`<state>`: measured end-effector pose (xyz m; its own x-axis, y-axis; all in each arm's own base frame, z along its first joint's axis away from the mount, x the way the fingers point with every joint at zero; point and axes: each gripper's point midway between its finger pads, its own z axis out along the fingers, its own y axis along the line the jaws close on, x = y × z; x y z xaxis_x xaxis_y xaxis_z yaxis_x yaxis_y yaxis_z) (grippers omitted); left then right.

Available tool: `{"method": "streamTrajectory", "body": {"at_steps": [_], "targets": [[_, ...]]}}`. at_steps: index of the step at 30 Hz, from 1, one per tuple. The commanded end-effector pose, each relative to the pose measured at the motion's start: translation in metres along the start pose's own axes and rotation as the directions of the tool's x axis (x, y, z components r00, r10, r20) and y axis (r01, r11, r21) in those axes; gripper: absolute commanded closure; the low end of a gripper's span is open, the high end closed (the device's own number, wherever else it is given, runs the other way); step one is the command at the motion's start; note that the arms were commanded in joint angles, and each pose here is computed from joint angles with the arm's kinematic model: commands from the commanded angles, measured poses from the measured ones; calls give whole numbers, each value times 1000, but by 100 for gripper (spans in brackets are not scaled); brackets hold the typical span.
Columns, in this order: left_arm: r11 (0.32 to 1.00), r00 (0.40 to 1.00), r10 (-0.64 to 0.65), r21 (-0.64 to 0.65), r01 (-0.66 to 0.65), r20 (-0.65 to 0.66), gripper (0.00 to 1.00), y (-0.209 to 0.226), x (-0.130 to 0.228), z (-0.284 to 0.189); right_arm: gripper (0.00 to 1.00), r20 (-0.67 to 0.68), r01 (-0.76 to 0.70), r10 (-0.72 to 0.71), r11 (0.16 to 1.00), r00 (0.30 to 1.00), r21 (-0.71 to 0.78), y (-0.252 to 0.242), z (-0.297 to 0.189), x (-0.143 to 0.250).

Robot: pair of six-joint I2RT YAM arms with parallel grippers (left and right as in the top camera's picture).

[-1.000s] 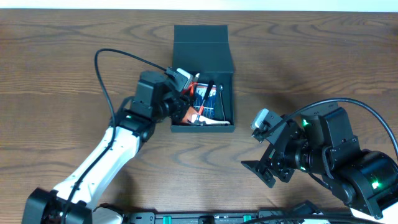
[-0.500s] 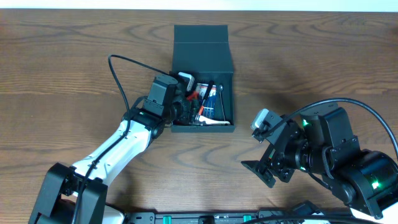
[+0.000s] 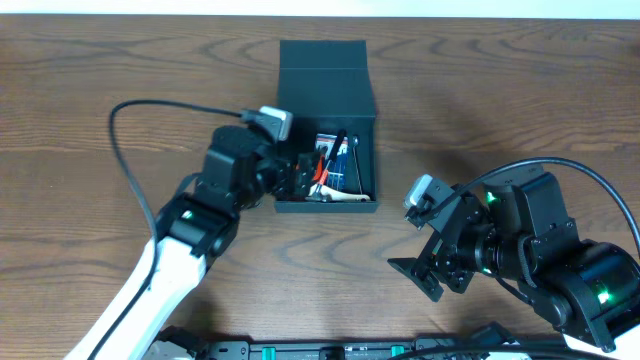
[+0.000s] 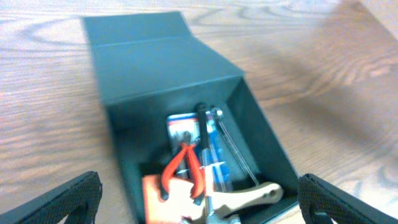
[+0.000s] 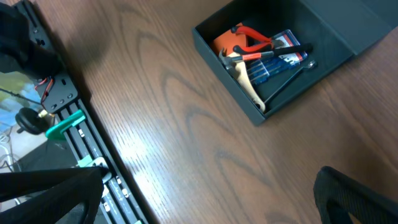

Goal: Pack container
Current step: 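Open the left gripper and withdraw it from the box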

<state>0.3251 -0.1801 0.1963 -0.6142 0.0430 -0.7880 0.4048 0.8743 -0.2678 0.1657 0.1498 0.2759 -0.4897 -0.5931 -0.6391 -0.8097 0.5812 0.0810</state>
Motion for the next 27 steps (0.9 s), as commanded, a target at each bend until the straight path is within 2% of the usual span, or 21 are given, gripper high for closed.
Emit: {"method": "streamTrajectory", "body": {"at_steps": [1,7,9,13,16,20,22,25,27], "targets": [[995,1000,-27,-96,26,-7,2,25,4,-8,1,-1,-22,22,1000,1000,3,-1,0,1],[982,996,-89,-167,91,22,1,64,-4,-9,1,-1,-22,22,1000,1000,3,-1,0,1],[984,993,-113,-134,117,35,0,71,-8,-6,1,-1,-22,22,1000,1000,3,-1,0,1],[982,983,-185,-34,185,9,9,85,-7,4,1,-1,-22,22,1000,1000,3,-1,0,1],[969,968,-248,-6,248,-43,22,101,-4,16,1,-1,-22,22,1000,1000,3,-1,0,1],[942,928,-335,-48,331,-166,40,120,-1,31,1,10,-16,16,1000,1000,16,-4,0,-2],[932,903,-361,-68,355,-232,50,125,-4,40,1,58,1,-2,1000,998,22,-6,0,-15],[930,889,-365,-72,360,-276,68,129,-15,50,1,89,-7,11,999,996,-46,4,1,-22],[929,886,-365,-53,366,-286,88,131,-27,59,1,88,-38,45,995,995,-89,10,1,-22]]}}
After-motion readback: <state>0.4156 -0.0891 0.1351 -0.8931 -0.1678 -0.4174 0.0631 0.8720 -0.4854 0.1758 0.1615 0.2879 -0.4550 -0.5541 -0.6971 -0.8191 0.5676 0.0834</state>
